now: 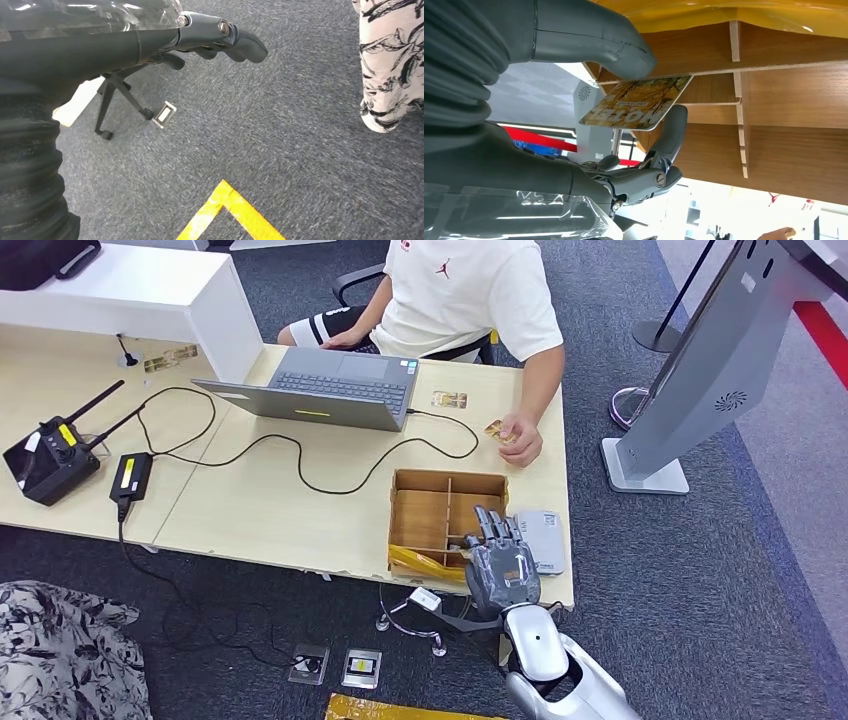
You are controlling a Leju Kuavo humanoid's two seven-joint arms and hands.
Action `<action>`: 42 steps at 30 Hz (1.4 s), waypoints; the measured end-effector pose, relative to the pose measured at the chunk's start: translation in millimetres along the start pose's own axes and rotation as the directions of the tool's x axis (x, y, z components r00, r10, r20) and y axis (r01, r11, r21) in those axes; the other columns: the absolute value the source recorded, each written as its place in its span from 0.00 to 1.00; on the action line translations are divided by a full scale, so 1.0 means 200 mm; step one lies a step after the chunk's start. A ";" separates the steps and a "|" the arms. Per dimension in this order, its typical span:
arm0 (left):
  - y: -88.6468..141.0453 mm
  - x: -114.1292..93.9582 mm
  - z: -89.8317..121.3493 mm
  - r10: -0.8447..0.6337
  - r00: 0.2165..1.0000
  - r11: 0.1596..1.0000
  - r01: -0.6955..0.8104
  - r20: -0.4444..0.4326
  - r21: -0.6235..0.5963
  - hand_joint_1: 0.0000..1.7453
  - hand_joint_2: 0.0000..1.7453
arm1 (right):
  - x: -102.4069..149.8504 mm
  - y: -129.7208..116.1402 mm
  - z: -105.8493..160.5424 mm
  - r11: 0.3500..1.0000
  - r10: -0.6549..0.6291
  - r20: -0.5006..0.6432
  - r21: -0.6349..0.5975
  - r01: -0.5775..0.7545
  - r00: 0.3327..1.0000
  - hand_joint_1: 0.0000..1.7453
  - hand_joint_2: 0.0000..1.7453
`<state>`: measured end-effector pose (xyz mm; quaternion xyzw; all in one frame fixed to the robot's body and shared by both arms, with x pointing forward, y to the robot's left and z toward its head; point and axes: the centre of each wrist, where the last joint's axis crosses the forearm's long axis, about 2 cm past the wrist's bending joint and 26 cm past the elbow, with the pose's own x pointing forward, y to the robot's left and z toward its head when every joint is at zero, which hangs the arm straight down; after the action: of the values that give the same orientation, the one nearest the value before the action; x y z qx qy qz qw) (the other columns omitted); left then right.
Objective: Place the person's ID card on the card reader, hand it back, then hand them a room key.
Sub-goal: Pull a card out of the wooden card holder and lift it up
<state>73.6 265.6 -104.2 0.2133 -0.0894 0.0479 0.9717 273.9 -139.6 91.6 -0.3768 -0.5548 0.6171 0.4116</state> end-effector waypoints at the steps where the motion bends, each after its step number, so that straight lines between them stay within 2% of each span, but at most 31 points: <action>1: 0.00 0.00 0.00 0.003 1.000 1.000 -0.003 0.003 0.001 0.00 1.00 | 0.00 0.00 0.00 1.000 0.001 0.000 -0.001 -0.001 1.000 0.51 1.00; 4: 0.01 0.00 -0.01 0.010 1.000 1.000 -0.010 0.009 0.004 0.00 1.00 | 0.01 0.00 0.00 1.000 0.002 0.001 -0.001 -0.002 1.000 0.79 1.00; 5: 0.01 0.00 -0.01 0.011 1.000 1.000 -0.012 0.010 0.005 0.00 1.00 | 0.01 -0.01 0.00 1.000 0.001 0.001 -0.002 -0.001 1.000 0.86 1.00; 6: 0.02 0.00 -0.01 0.012 1.000 1.000 -0.012 0.011 0.006 0.00 1.00 | 0.01 -0.01 0.00 1.000 0.001 0.001 -0.003 -0.001 1.000 0.89 1.00; 24: 0.02 0.00 -0.01 0.031 0.999 1.000 -0.031 0.023 0.004 0.00 1.00 | 0.02 -0.02 0.00 1.000 -0.002 -0.009 -0.009 0.002 1.000 0.91 1.00; 32: 0.02 0.00 -0.01 0.033 0.999 0.999 -0.033 0.020 0.005 0.00 1.00 | 0.03 -0.02 0.00 1.000 0.001 -0.011 -0.014 -0.001 1.000 1.00 1.00; 35: 0.02 0.00 -0.01 0.028 0.999 1.000 -0.028 0.021 0.005 0.00 1.00 | 0.03 -0.03 0.00 0.998 0.002 -0.019 -0.067 -0.003 1.000 1.00 1.00; 40: 0.02 0.00 -0.01 0.025 0.999 1.000 -0.025 0.022 0.005 0.00 1.00 | 0.04 -0.10 0.00 0.958 -0.041 -0.014 -0.285 0.035 0.999 1.00 1.00; 42: 0.02 0.00 -0.01 0.025 0.999 1.000 -0.025 0.022 0.005 0.00 1.00 | 0.04 -0.12 0.00 0.945 -0.049 -0.008 -0.324 0.044 0.999 1.00 1.00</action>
<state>72.6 270.3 -104.7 0.2153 -0.1025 0.0578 0.9694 272.5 -130.9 114.9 -0.4310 -0.6539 0.5049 0.3631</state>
